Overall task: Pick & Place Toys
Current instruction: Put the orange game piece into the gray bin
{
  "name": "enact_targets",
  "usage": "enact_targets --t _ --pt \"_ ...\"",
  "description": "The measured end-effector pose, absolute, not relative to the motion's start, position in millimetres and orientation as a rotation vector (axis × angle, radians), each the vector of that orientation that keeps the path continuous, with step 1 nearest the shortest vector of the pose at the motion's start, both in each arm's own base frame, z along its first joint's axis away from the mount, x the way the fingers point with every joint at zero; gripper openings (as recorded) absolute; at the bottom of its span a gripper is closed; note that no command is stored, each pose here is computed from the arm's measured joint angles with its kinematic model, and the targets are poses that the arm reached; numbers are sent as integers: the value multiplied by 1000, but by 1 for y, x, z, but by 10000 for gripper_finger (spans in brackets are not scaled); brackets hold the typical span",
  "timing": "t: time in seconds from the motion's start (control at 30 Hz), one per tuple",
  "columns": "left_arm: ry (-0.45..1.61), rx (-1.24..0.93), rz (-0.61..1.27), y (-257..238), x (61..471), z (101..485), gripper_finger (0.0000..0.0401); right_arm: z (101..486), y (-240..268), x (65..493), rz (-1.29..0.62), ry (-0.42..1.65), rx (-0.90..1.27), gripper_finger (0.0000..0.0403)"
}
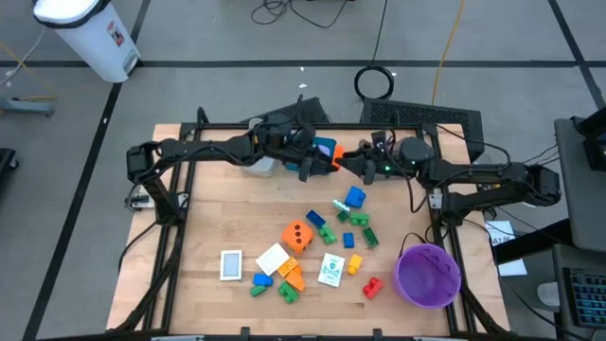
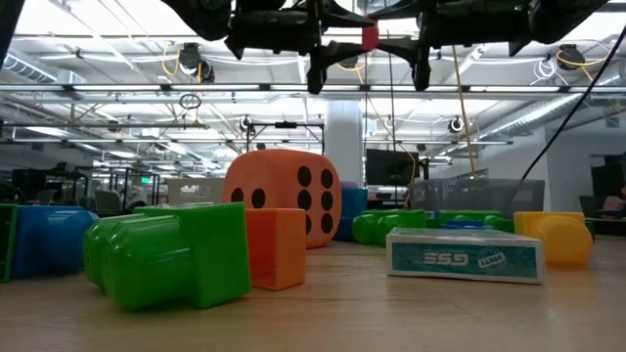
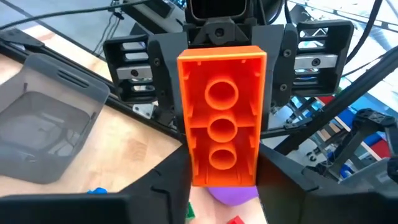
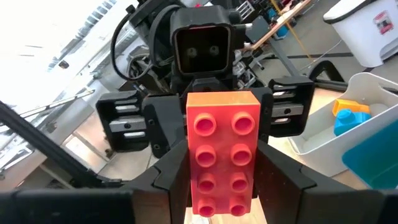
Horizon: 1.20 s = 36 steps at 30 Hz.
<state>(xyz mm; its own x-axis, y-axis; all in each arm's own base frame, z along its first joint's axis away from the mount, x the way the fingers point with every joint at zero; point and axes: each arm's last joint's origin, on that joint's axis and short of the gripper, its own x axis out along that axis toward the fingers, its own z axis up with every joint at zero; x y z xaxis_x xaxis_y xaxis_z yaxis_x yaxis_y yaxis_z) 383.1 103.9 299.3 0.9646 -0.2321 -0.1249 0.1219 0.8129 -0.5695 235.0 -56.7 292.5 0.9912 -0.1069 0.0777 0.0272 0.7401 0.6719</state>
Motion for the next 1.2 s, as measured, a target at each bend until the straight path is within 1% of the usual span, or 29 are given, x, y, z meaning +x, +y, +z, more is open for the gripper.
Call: enact_targets --t 0.1,0.17,0.3,0.37,0.6,0.77,1.0,1.2 --pt "198 -594 -202 104 383 299 129 291 -57 237 -65 -106 735 139" --pt "200 -591 -213 104 383 299 130 291 -57 237 -65 -105 741 145" --pt "191 -546 -246 103 383 300 148 292 -56 237 -52 -113 736 168" --pt "182 -539 -259 103 383 301 151 293 -57 237 -41 -129 732 179" --pt "160 -560 -289 111 380 304 132 300 -68 232 -2 -176 737 201" --pt "147 -581 -306 123 373 310 137 307 -78 223 28 -210 712 207" --pt "95 -542 -272 143 346 336 135 314 -87 212 8 -249 705 201" --pt "131 -473 -133 164 303 356 135 313 -88 211 -3 -238 709 200"
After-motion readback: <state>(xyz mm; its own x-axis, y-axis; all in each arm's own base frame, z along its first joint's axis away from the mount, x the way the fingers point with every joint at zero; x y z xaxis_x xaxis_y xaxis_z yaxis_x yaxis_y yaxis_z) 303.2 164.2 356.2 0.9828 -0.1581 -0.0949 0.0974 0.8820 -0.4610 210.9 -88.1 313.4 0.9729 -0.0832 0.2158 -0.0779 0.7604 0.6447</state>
